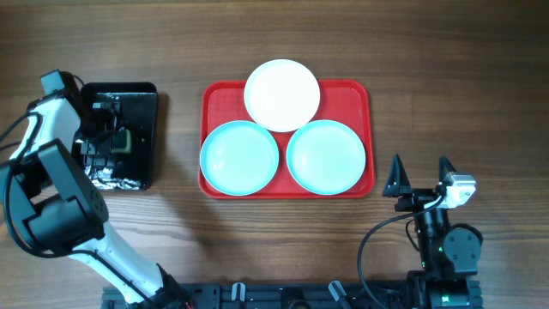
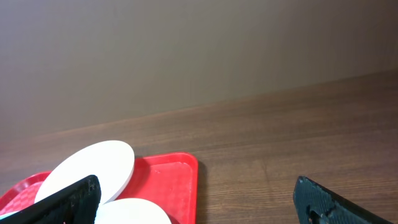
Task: Clean dirty plates on tray and stack at the side
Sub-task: 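Grasp the green-yellow sponge with the left gripper and lift it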
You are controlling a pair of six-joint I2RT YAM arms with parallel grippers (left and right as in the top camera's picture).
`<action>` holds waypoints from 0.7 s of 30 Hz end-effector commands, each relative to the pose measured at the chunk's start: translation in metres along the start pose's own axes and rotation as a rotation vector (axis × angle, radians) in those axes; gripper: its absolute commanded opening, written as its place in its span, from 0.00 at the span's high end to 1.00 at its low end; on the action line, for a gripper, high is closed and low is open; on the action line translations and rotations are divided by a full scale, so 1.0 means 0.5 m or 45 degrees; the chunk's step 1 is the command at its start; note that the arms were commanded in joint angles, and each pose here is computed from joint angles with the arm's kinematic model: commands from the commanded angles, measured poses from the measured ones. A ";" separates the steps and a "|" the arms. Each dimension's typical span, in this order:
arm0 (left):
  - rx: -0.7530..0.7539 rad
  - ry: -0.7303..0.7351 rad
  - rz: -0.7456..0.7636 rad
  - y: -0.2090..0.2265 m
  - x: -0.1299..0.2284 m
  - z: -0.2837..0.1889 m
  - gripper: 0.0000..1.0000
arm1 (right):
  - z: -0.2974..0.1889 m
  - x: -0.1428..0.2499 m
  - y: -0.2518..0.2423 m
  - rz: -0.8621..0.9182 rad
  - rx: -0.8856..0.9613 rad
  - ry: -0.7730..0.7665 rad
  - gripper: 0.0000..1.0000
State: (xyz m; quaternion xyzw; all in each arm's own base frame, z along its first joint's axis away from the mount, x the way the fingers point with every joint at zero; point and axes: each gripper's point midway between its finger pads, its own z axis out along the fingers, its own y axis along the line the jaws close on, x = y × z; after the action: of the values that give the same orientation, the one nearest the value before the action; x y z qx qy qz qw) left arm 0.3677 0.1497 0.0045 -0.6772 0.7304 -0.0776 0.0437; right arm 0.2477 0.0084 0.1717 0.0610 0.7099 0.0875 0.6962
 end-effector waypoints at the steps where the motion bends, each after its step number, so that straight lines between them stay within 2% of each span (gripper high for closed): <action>1: -0.057 0.177 -0.028 0.036 0.050 0.054 0.15 | 0.000 -0.005 -0.005 -0.015 0.018 -0.015 0.00; 2: -0.053 0.185 -0.029 0.035 0.052 0.053 0.52 | 0.000 -0.005 -0.005 -0.015 0.018 -0.015 0.00; 3: -0.053 0.184 -0.029 0.035 0.052 0.053 0.74 | -0.001 -0.005 -0.005 -0.015 0.019 -0.015 0.00; 4: -0.053 0.184 -0.029 0.035 0.052 0.053 0.91 | 0.000 -0.005 -0.005 -0.015 0.018 -0.015 0.00; 5: -0.053 0.184 -0.029 0.035 0.052 0.053 0.96 | 0.000 -0.005 -0.005 -0.016 0.018 -0.015 0.00; 6: -0.052 0.183 -0.028 0.034 0.051 0.053 0.96 | 0.000 -0.005 -0.005 -0.015 0.018 -0.015 0.00; 7: -0.050 0.170 -0.027 0.033 0.047 0.054 0.78 | 0.000 -0.005 -0.005 -0.015 0.018 -0.015 0.00; 8: -0.057 0.136 -0.023 0.034 0.038 0.055 0.05 | 0.000 -0.005 -0.005 -0.015 0.018 -0.015 0.00; 9: -0.078 0.071 -0.018 0.039 0.020 0.056 0.00 | 0.000 -0.005 -0.005 -0.015 0.018 -0.015 0.00; 11: -0.126 -0.036 -0.014 0.051 -0.010 0.056 0.00 | 0.000 -0.005 -0.005 -0.016 0.018 -0.015 0.00; 14: -0.132 -0.047 -0.014 0.053 -0.013 0.056 0.00 | 0.000 -0.005 -0.005 -0.015 0.018 -0.015 0.00; 15: -0.132 -0.046 -0.014 0.053 -0.013 0.056 0.03 | 0.000 -0.005 -0.005 -0.016 0.018 -0.015 0.00; 16: -0.132 -0.046 -0.014 0.053 -0.013 0.056 0.55 | 0.000 -0.005 -0.005 -0.016 0.018 -0.015 0.00; 17: -0.128 -0.039 -0.014 0.052 -0.011 0.056 0.77 | 0.000 -0.005 -0.005 -0.015 0.018 -0.015 0.00; 18: -0.120 -0.024 -0.014 0.049 -0.007 0.056 0.78 | 0.000 -0.005 -0.005 -0.015 0.018 -0.015 0.00; 20: -0.108 -0.008 -0.015 0.046 -0.003 0.055 0.95 | 0.000 -0.005 -0.005 -0.015 0.018 -0.015 0.00; 21: -0.100 -0.008 -0.014 0.043 -0.003 0.052 0.96 | 0.000 -0.005 -0.005 -0.016 0.018 -0.015 0.00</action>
State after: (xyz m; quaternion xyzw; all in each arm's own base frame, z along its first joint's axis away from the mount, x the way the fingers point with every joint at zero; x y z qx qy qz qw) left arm 0.3654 0.1587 -0.0010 -0.6816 0.7275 -0.0556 0.0550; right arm 0.2477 0.0084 0.1717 0.0610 0.7099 0.0875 0.6962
